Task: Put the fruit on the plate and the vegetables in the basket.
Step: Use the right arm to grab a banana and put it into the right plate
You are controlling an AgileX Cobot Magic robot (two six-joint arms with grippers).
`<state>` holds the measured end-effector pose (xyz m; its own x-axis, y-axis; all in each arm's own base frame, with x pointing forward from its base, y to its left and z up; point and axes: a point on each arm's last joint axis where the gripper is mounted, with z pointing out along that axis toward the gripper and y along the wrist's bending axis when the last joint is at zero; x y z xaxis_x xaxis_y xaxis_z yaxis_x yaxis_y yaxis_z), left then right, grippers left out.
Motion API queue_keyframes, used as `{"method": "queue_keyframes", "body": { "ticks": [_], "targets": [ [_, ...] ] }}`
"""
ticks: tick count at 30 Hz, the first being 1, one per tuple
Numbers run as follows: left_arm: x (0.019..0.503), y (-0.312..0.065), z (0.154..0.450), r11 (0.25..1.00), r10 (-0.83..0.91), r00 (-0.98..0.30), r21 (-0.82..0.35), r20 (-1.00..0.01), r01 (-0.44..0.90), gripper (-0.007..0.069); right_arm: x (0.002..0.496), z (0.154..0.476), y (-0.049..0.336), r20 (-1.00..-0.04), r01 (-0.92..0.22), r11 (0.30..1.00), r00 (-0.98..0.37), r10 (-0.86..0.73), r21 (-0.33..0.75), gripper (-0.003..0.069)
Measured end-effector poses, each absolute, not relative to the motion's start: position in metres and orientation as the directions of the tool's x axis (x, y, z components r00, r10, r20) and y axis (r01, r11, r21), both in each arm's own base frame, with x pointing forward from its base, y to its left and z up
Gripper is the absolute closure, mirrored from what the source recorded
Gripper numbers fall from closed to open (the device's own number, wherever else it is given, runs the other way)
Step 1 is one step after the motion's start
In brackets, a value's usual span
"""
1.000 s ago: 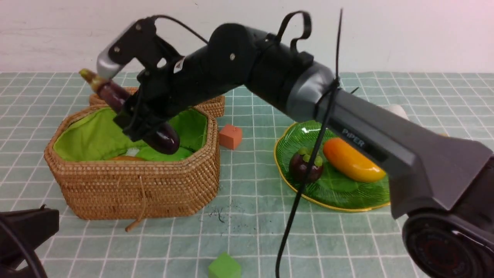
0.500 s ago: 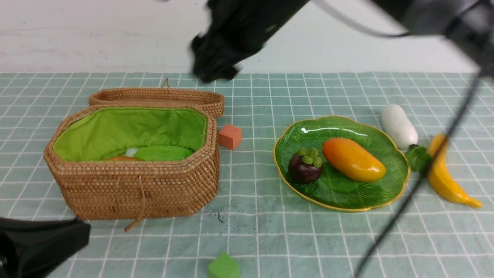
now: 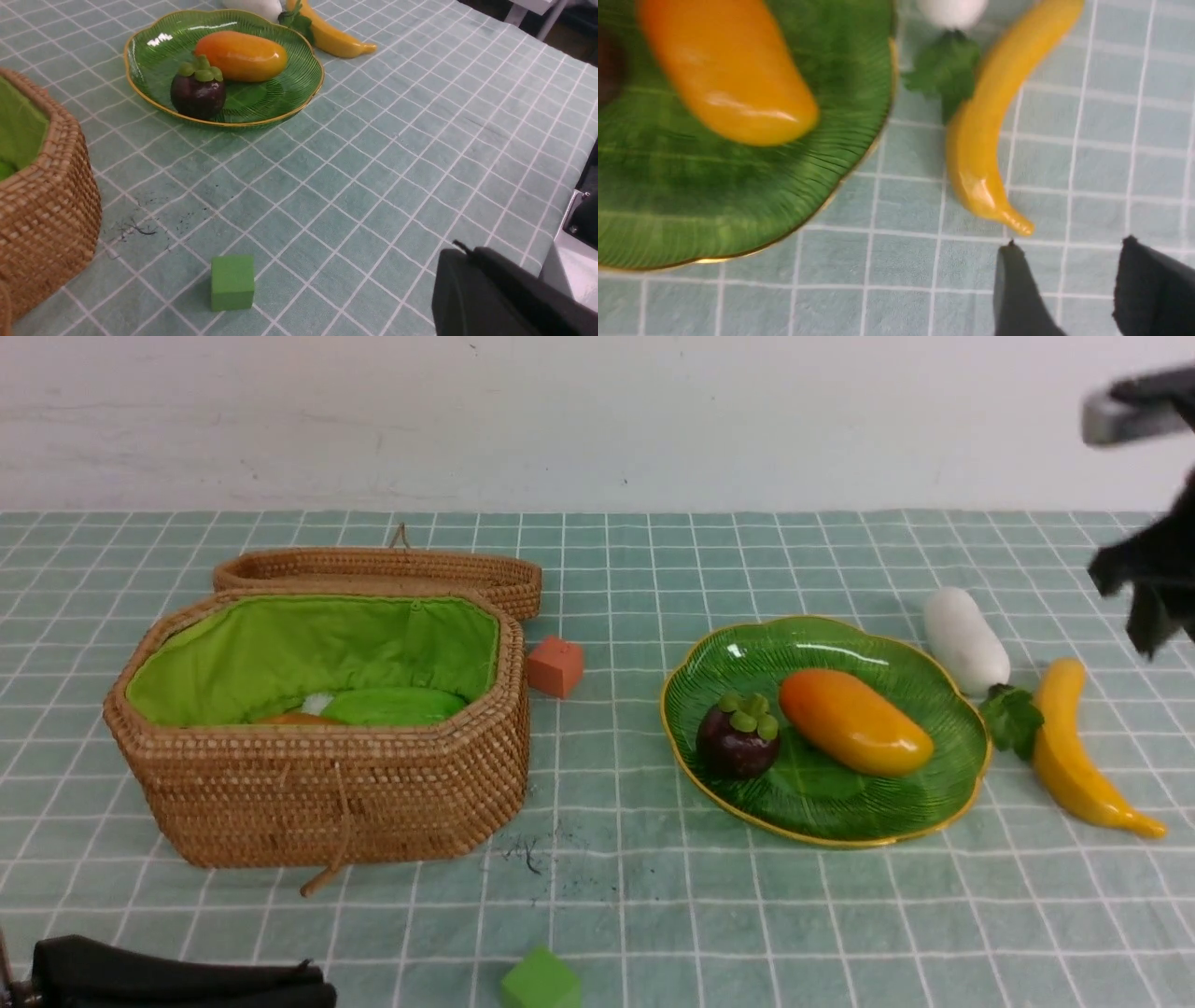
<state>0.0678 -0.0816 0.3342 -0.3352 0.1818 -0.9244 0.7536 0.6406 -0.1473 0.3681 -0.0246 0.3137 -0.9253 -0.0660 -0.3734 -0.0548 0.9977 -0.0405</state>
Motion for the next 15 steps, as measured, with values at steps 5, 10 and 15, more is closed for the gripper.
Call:
{"method": "queue_keyframes", "body": {
  "ticks": [5, 10, 15],
  "targets": [
    [0.068, -0.082, 0.334, 0.639, 0.186, -0.328, -0.139, -0.926, 0.756, 0.0638, 0.382, 0.245, -0.058, -0.427, 0.053, 0.993, -0.899, 0.094, 0.107, 0.0160],
    [0.068, -0.082, 0.334, 0.640, 0.186, -0.328, -0.139, -0.926, 0.756, 0.0638, 0.395, 0.215, -0.059, -0.413, 0.020, 0.993, -0.908, 0.068, 0.121, 0.0129],
    [0.068, -0.082, 0.334, 0.640, 0.186, -0.328, -0.139, -0.926, 0.756, 0.0638, 0.402, 0.183, -0.059, -0.357, -0.017, 0.992, -0.934, 0.028, 0.122, 0.0126]
  ]
}}
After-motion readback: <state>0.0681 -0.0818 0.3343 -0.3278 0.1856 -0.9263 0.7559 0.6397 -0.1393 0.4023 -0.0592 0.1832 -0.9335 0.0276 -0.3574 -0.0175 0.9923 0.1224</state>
